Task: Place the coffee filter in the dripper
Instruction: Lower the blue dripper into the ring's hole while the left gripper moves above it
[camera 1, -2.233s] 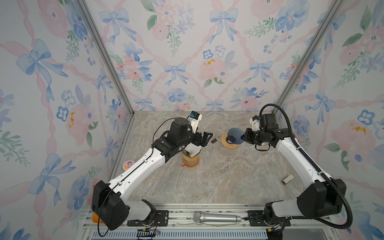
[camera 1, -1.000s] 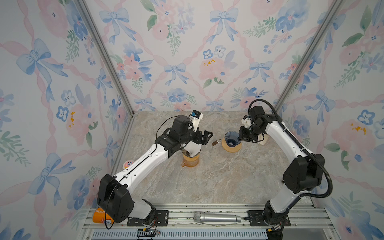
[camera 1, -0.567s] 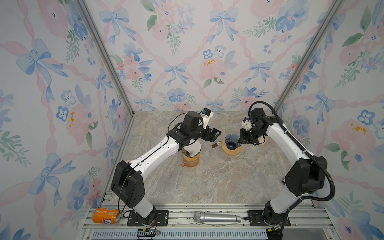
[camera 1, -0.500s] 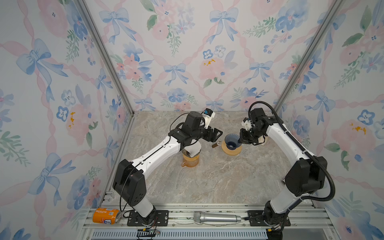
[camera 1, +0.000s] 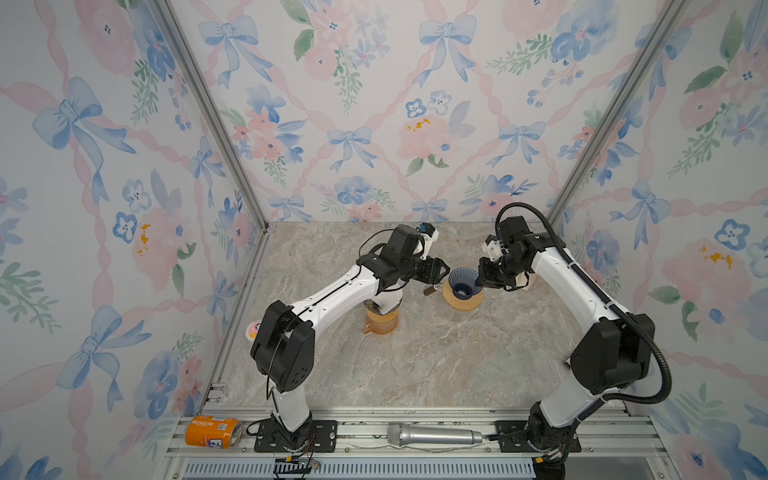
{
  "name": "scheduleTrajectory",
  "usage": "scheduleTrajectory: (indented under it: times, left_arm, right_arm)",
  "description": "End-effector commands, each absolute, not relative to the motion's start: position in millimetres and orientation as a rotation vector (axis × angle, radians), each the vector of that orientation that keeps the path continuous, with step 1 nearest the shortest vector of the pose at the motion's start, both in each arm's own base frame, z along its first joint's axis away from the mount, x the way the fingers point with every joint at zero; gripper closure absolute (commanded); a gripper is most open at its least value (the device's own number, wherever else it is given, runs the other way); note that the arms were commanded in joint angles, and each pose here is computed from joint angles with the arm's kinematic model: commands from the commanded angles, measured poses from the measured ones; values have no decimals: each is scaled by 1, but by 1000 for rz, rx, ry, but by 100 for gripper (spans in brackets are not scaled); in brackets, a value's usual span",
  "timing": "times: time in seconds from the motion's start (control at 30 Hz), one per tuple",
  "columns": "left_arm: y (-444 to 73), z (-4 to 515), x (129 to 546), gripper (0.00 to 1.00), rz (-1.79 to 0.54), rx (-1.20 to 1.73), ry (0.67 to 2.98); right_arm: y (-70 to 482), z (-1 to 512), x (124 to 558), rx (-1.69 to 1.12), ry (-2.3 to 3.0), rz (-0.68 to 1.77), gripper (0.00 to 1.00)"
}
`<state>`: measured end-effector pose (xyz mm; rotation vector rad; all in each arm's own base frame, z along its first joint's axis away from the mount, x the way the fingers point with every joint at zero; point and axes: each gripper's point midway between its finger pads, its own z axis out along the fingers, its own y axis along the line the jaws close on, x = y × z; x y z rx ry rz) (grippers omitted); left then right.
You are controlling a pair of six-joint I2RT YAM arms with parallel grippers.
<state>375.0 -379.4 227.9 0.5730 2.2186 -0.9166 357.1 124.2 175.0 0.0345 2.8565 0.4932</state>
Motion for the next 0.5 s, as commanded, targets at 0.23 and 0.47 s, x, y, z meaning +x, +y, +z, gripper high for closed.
scheduleTrajectory:
  times: [0.23,0.47]
  left_arm:
    - [-405,209,376,54,-951,556,2299]
    - [-411,200,380,64,-952,549,2322]
  right_arm:
    - [118,154,344,39,2936,411,100]
    - [118,151,344,30,2938,415,100]
